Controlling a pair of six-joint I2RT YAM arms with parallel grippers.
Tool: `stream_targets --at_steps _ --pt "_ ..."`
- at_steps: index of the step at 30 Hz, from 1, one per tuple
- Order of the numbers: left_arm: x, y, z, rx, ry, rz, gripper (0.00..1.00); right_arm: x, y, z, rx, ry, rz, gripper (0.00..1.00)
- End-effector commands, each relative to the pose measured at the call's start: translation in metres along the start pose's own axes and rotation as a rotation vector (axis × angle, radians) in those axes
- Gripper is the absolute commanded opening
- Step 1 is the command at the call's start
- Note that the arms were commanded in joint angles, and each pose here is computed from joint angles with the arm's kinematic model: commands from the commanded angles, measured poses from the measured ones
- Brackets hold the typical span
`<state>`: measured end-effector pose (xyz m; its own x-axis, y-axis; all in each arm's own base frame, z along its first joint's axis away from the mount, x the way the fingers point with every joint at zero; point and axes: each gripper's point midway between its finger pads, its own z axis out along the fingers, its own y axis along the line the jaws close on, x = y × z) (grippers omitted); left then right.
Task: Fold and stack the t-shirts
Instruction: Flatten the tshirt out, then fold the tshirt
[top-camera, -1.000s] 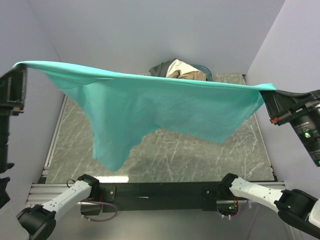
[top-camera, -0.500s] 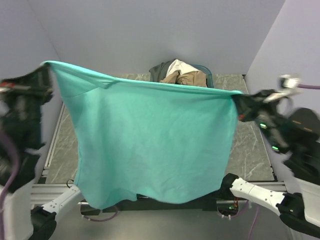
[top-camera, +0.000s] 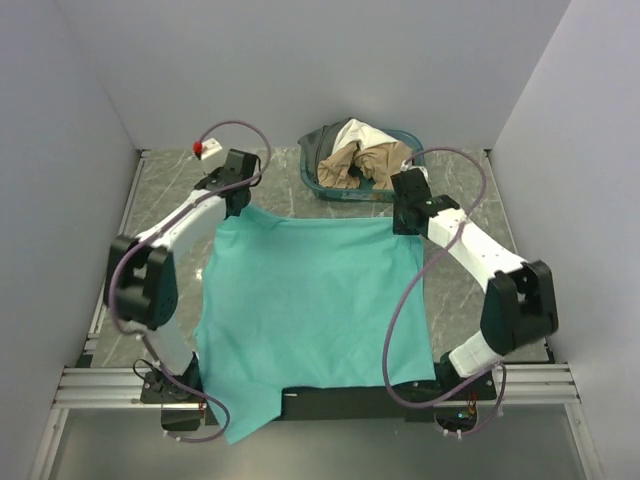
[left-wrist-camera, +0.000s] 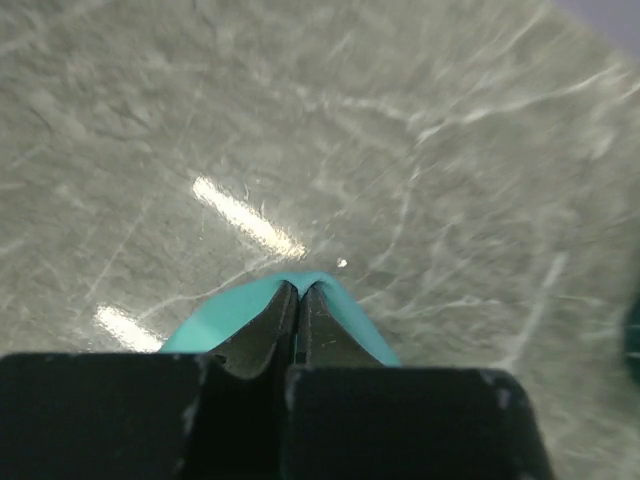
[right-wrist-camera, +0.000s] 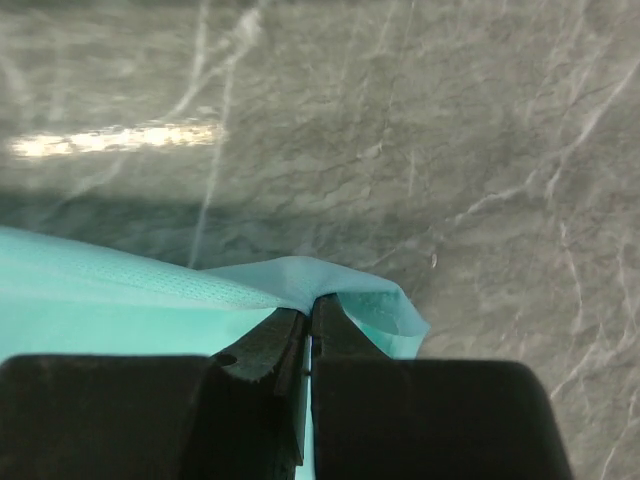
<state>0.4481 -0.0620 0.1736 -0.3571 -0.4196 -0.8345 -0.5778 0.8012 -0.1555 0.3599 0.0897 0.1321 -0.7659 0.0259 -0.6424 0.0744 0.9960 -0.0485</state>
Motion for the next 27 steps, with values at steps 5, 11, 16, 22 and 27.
stream_targets --at_steps 5,11,16,22,27 --pt "-0.007 -0.031 0.030 -0.020 -0.001 0.014 0.00 -0.048 -0.004 0.024 0.010 -0.096 -0.036 0.00" --pt "0.002 -0.029 0.029 -0.018 0.031 0.004 0.00 -0.049 -0.016 0.029 0.037 -0.082 -0.060 0.00" --pt "0.013 -0.015 0.010 -0.009 0.094 -0.038 0.00 -0.044 -0.020 0.029 0.042 -0.068 -0.131 0.00" --pt "0.049 0.019 -0.019 -0.021 0.187 -0.113 0.00 -0.050 -0.037 0.025 0.108 -0.116 -0.250 0.00" --pt "0.053 0.035 -0.055 -0.007 0.194 -0.185 0.00 -0.058 -0.036 0.019 0.096 -0.177 -0.263 0.00"
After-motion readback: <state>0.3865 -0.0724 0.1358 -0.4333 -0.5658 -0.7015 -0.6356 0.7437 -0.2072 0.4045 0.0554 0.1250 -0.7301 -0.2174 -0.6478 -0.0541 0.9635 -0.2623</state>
